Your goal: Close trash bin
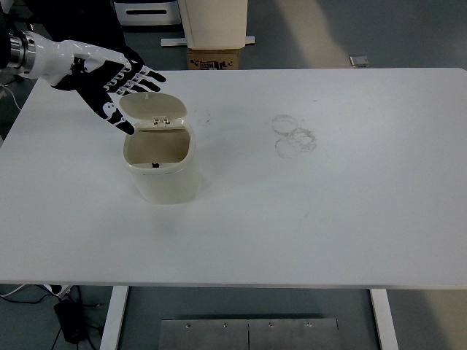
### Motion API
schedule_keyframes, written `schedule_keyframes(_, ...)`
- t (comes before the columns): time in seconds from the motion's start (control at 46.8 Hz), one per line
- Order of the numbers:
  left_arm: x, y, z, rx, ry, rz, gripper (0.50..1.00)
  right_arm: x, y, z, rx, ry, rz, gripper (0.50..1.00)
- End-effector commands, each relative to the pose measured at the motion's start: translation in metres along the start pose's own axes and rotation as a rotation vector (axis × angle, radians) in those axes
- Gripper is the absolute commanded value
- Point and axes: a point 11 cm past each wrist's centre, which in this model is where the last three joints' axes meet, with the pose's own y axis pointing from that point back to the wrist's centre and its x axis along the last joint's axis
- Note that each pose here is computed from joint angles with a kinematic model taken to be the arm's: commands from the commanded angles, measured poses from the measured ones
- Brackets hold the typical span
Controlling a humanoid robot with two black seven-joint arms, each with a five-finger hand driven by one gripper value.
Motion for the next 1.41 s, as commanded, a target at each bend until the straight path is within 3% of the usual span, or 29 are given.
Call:
schedule_keyframes(0.0, -0.002, 0.004, -0.011, 0.024, 0.009, -0.006, 1.0, 0.0, 0.0, -0.001, 0.001, 0.0, 0.0, 0.991)
schedule_keyframes(0.235, 0.004, 0.013, -0.003, 0.015, -0.008, 0.017, 1.0, 0.0, 0.0, 0.0, 0.0, 0.0, 0.0, 0.991)
schedule_keyframes(0.705, -0.027, -0.006, 0.013, -0.012, -0.047, -0.087, 1.0, 0.0, 0.0, 0.0, 0.0, 0.0, 0.0, 0.991)
schedule_keyframes(1.389, -0.05, -0.017, -0.001, 0.002, -0.026, -0.159, 1.0, 0.0, 0.0, -0.001, 0.001, 0.0, 0.0, 0.991)
